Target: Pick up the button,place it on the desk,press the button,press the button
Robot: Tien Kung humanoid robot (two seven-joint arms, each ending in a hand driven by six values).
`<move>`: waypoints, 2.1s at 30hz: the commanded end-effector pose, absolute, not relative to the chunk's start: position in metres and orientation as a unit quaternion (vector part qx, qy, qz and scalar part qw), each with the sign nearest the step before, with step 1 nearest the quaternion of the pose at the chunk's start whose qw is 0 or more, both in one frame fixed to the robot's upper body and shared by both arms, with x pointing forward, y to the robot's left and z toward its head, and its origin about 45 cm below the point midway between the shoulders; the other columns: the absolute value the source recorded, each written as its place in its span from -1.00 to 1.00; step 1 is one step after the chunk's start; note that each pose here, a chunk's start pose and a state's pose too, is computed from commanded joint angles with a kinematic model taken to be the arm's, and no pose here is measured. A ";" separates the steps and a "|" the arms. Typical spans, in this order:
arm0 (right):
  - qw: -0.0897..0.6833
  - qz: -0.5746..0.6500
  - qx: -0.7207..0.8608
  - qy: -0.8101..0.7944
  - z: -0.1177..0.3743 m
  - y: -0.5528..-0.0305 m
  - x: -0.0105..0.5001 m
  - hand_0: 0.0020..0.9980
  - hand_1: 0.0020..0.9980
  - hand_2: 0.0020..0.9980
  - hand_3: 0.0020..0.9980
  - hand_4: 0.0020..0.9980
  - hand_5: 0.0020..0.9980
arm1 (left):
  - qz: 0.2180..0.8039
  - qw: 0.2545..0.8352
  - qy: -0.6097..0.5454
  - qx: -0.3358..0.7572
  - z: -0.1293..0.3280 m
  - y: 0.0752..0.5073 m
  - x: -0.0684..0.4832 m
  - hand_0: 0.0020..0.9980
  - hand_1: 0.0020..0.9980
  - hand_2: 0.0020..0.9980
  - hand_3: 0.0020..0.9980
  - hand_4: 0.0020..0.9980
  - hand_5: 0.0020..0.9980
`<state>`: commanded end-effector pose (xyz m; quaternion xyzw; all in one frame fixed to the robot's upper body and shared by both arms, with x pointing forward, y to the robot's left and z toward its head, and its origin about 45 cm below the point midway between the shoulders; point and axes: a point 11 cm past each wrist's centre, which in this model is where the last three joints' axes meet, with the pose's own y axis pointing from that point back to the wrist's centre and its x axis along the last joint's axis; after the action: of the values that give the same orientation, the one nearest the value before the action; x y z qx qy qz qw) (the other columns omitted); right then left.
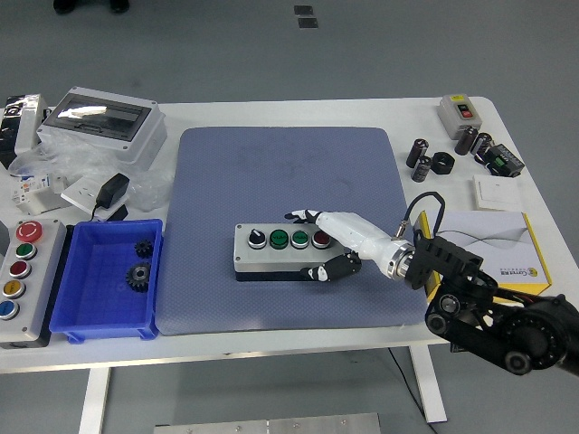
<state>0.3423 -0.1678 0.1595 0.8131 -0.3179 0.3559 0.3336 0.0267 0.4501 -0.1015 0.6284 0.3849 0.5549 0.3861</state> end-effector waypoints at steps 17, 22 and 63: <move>0.331 0.356 0.816 -0.312 0.166 -0.170 0.342 0.74 0.72 0.82 0.93 0.41 -0.83 | 0.550 0.388 0.384 0.632 -0.102 0.449 0.025 0.24 0.22 0.12 0.22 0.24 -0.32; 0.335 0.353 0.819 -0.305 0.170 -0.172 0.343 0.76 0.73 0.84 0.95 0.47 -0.78 | 0.550 0.389 0.381 0.633 -0.101 0.450 0.027 0.24 0.22 0.11 0.22 0.23 -0.32; 0.419 0.318 0.797 -0.297 0.261 -0.219 0.332 -0.67 -0.29 -0.09 0.55 -0.01 -0.54 | 0.547 0.391 0.385 0.633 -0.103 0.446 0.027 0.23 0.21 0.10 0.20 0.14 -0.47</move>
<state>0.3320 -0.2192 0.2606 0.7969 -0.2975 0.3183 0.4186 0.0267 0.4458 -0.1030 0.6329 0.3846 0.5468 0.3905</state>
